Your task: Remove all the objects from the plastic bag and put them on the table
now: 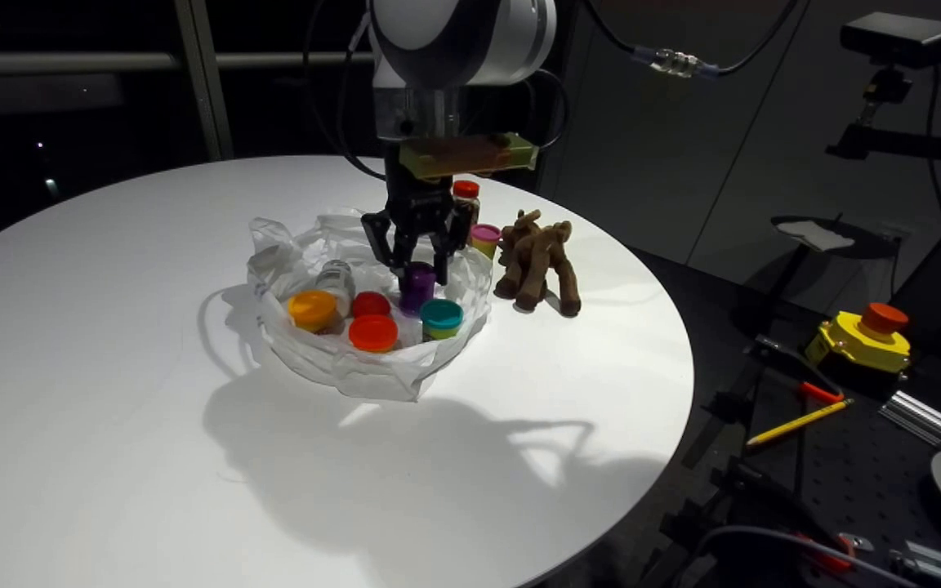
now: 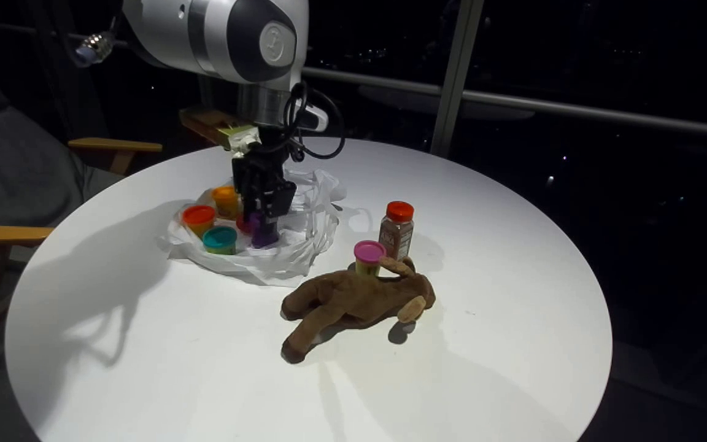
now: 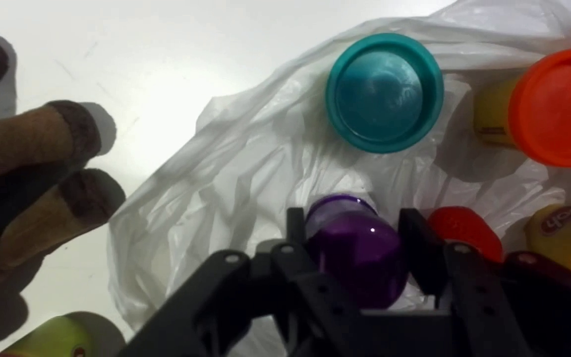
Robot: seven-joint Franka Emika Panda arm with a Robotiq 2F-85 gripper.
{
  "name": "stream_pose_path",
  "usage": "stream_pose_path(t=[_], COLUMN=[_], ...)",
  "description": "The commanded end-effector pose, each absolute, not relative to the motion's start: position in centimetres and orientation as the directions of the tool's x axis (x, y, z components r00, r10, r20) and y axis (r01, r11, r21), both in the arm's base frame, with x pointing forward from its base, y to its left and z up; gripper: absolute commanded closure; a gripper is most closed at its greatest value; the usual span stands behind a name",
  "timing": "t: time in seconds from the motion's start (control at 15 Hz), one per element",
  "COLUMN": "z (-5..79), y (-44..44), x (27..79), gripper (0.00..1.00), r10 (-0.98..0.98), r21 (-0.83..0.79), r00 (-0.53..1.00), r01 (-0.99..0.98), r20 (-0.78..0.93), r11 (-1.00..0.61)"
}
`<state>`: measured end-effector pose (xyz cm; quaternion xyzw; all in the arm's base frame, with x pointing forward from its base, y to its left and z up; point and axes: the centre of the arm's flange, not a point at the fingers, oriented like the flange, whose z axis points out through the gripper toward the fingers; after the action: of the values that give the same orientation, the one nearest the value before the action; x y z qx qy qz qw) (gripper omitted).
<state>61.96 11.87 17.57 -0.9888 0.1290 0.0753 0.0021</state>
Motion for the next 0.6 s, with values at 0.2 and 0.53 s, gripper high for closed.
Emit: stream_pose_path(t=[0.2,0.53], z=[26.5,28.6], y=[12.9,12.3], x=[56.0,51.2], gripper=[0.75,0.75], r10=[-0.359,-0.413], r21=[0.035,0.068], r00=[0.933,0.91], r01=[-0.359,-0.414], r20=[-0.001,0.023], r11=[-0.933,-0.908])
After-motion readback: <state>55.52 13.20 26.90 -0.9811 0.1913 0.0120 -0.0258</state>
